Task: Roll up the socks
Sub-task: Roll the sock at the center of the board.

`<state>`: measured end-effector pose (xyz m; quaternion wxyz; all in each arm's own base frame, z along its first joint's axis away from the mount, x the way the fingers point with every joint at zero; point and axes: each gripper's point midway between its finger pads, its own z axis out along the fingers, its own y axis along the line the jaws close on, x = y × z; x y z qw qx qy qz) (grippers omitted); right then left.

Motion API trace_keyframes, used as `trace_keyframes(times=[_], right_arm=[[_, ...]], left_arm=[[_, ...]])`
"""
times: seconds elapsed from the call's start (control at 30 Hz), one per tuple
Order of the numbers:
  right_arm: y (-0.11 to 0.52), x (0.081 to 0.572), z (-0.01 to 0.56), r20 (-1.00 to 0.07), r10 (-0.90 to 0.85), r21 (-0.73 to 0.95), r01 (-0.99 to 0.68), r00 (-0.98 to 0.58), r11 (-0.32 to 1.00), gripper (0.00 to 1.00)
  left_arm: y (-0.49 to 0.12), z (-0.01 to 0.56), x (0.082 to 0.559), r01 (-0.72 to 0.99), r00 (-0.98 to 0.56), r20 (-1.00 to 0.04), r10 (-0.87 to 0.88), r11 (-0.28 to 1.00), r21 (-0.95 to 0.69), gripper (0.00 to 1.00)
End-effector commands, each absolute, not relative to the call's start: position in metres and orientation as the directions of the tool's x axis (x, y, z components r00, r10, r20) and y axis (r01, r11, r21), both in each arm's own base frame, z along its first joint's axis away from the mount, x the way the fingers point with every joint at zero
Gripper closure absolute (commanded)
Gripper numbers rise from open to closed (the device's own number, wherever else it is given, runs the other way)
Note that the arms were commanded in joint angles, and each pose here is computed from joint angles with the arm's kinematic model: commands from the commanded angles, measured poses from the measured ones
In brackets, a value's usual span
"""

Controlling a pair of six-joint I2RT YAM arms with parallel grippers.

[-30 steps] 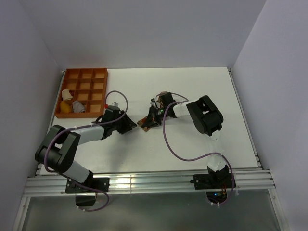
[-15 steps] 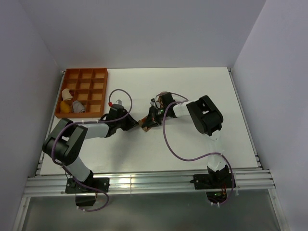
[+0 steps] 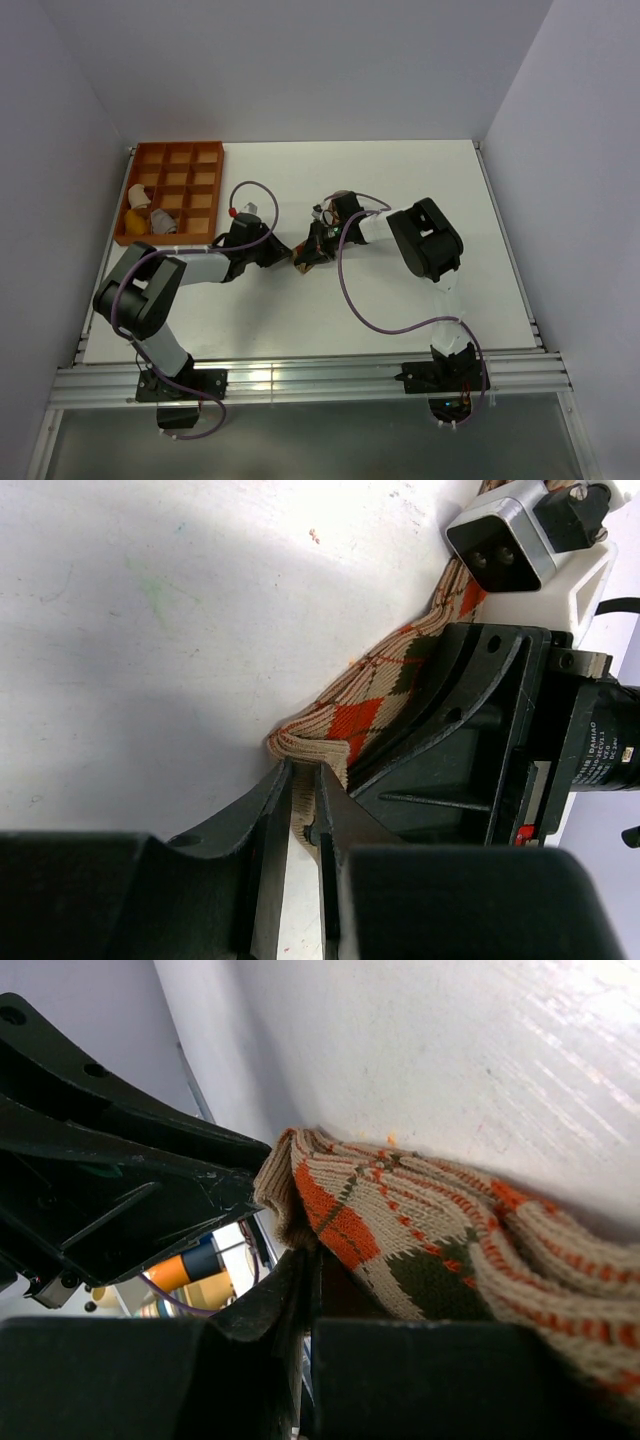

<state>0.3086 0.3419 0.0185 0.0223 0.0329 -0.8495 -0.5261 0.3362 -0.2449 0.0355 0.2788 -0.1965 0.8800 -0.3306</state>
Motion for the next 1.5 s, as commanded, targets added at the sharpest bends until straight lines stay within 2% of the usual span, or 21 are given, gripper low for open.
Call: trace_keyframes(times=[0.0,0.2,0.5,0.73,0.93,1.17,1.47], right_arm=[[0.334,0.314,-0.01,0.017,-0.038,0.854,-0.005,-0.999,0.52,1.0],[0.332,0.315,-0.014,0.025,-0.029,0.843,0.005,-0.999,0.538,1.0],[0.333,0.315,-0.014,0.026,-0.028,0.84,0.007,-0.999,0.542,1.0],[0.333,0.317,-0.011,0.021,-0.029,0.841,0.002,-0.999,0.541,1.0],[0.333,0.317,-0.013,0.021,-0.028,0.837,0.003,-0.999,0.547,1.0],[0.333,0.318,-0.011,0.016,-0.029,0.837,-0.003,-0.999,0.547,1.0],[0.333,0.319,-0.011,0.013,-0.028,0.836,-0.004,-1.0,0.549,1.0]], left_arm=[[-0.257,0.049,0.348,-0.127,-0.748,-0.384,-0.541,0.685,-0.717,0.79],[-0.26,0.044,0.347,-0.14,-0.757,-0.373,-0.537,0.69,-0.71,0.78],[-0.258,0.059,0.342,-0.129,-0.737,-0.395,-0.549,0.687,-0.715,0.71],[-0.258,0.055,0.341,-0.151,-0.742,-0.375,-0.556,0.684,-0.714,0.75],[-0.253,0.069,0.343,-0.156,-0.71,-0.397,-0.581,0.679,-0.717,0.76],[-0.25,0.079,0.34,-0.157,-0.693,-0.393,-0.605,0.659,-0.736,0.73],[-0.239,0.066,0.324,-0.25,-0.694,-0.339,-0.635,0.654,-0.714,0.71]])
